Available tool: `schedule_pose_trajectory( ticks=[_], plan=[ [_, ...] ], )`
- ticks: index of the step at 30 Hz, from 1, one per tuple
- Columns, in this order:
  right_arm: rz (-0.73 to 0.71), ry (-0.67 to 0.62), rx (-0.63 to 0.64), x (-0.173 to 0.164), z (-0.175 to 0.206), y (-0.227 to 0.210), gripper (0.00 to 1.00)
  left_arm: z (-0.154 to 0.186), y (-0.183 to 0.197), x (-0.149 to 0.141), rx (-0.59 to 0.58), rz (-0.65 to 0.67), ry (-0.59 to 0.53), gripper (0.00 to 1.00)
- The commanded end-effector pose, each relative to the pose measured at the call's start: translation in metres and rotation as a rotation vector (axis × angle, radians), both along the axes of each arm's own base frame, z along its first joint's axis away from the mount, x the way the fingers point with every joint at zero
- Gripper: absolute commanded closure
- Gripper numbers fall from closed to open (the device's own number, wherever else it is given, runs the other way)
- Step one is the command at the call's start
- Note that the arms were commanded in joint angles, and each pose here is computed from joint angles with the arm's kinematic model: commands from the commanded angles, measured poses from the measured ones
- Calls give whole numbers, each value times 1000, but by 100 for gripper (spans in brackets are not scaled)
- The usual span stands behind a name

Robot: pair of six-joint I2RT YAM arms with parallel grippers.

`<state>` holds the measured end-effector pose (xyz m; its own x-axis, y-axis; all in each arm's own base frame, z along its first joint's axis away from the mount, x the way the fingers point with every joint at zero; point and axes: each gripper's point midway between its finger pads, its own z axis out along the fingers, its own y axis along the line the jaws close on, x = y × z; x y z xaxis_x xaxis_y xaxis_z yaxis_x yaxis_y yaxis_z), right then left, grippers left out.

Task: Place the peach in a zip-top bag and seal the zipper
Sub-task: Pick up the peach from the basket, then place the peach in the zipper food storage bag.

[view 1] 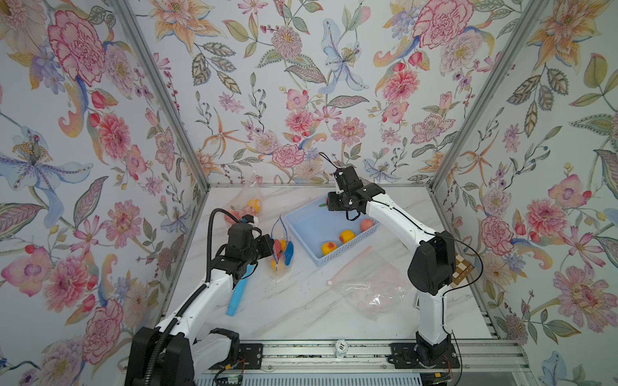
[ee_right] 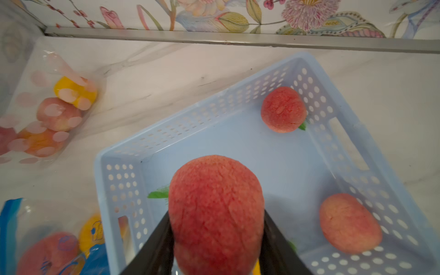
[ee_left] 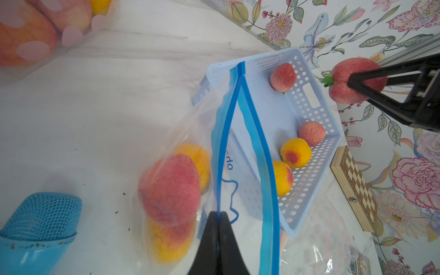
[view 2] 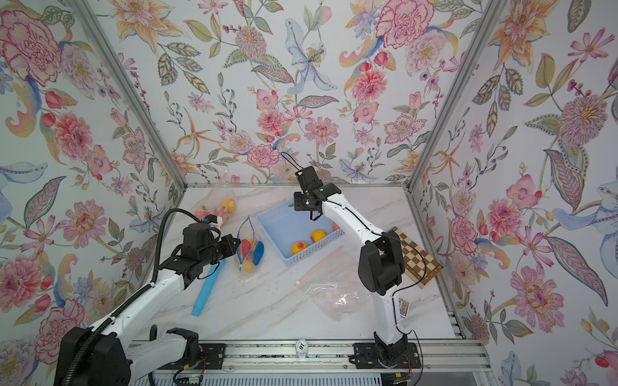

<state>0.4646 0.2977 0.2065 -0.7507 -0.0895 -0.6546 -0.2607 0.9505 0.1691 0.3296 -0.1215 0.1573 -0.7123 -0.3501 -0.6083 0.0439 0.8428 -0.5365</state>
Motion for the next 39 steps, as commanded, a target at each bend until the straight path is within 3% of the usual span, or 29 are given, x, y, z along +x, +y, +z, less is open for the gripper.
schedule_pose_trajectory(
  ticks=[1,11,20,30,39],
  plan=[
    [56,-44,12,-17,23,19,50,-4,2,-1,-9,2,0,100],
    [258,-59,194,-71,52,105,50,-2,1,0,-19,5,-9,100],
    [380,-21,243,-104,45,158,50,-1,0,3,-26,7,-15,100],
    [437,49,242,-120,14,187,50,0,0,3,-30,8,-22,100],
    [410,84,196,-119,-12,184,51,2,1,2,-27,14,-25,100]
  ],
)
